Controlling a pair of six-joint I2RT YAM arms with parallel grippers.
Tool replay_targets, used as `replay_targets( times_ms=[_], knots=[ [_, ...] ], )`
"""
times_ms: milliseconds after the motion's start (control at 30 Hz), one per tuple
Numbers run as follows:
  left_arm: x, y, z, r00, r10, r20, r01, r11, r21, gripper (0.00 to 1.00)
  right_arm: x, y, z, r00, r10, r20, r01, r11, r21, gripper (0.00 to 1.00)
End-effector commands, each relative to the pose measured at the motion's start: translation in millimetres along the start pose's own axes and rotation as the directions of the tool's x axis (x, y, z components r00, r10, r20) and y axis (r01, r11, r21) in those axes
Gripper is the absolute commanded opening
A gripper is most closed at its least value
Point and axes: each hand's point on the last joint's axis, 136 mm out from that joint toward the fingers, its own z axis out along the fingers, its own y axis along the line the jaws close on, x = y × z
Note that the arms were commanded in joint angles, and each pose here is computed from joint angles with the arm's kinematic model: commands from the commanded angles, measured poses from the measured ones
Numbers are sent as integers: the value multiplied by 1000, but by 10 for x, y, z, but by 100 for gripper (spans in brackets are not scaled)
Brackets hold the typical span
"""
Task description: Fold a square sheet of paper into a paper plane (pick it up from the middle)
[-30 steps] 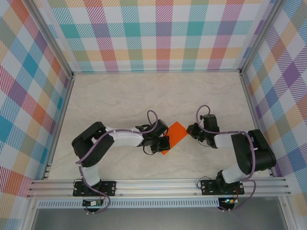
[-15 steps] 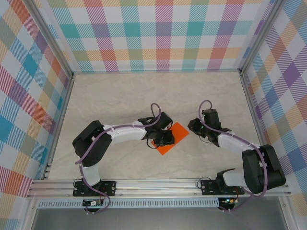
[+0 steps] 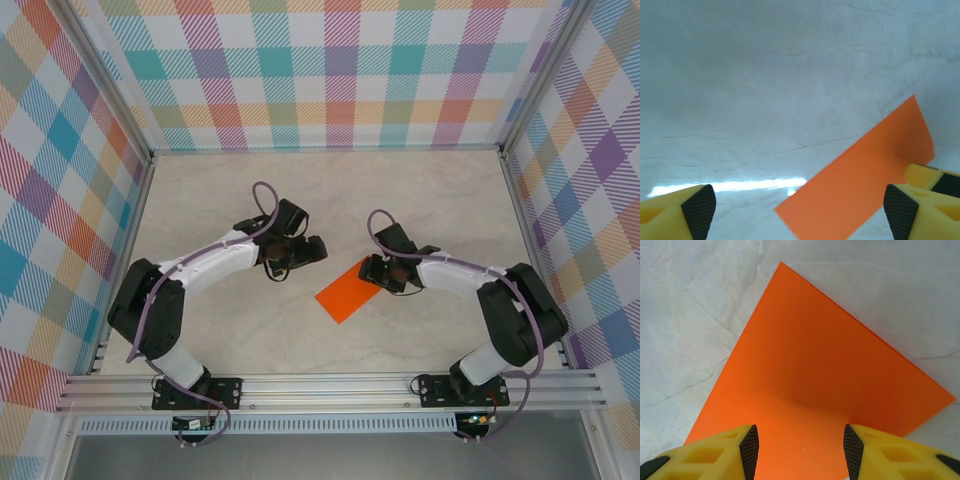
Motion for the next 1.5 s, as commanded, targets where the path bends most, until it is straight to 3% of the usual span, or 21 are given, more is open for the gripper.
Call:
replay_targets(
  times_ms=[0, 233, 467, 667, 833, 1133, 1233, 1467],
  knots=[
    [-69, 275, -184, 998, 24, 58, -20, 997, -77, 96, 29, -93, 99, 1000, -3, -27, 6, 994, 107, 51],
    [-189, 536, -384, 989, -1, 145, 17, 994, -104, 100, 151, 158, 428, 979, -171, -114, 183, 977, 111, 50],
    [-134, 879, -423, 982, -122, 144, 137, 985, -101, 100, 193, 866, 546, 875, -469, -120, 450, 880, -153, 49],
    [47, 978, -386, 979, -190, 69, 195, 979, -62, 100, -29, 1165, 18, 912, -393, -118, 385, 919, -86, 55],
    [54, 1135, -373, 964, -261, 44, 263, 963, -62, 100, 250, 1040, -213, 920, -362, -153, 368, 930, 11, 67],
    [39, 1205, -293, 939, -344, -13, 344, 939, -23, 100, 938, 947, -165, 851, -432, -298, 488, 860, 146, 82],
    [47, 1220, -262, 937, -349, -24, 349, 937, -28, 100, 1062, 942, -72, 832, -445, -332, 518, 837, 177, 89],
    [73, 1250, -207, 935, -352, -40, 350, 936, -40, 100, 1210, 942, 81, 801, -454, -391, 548, 818, 172, 96]
  ],
)
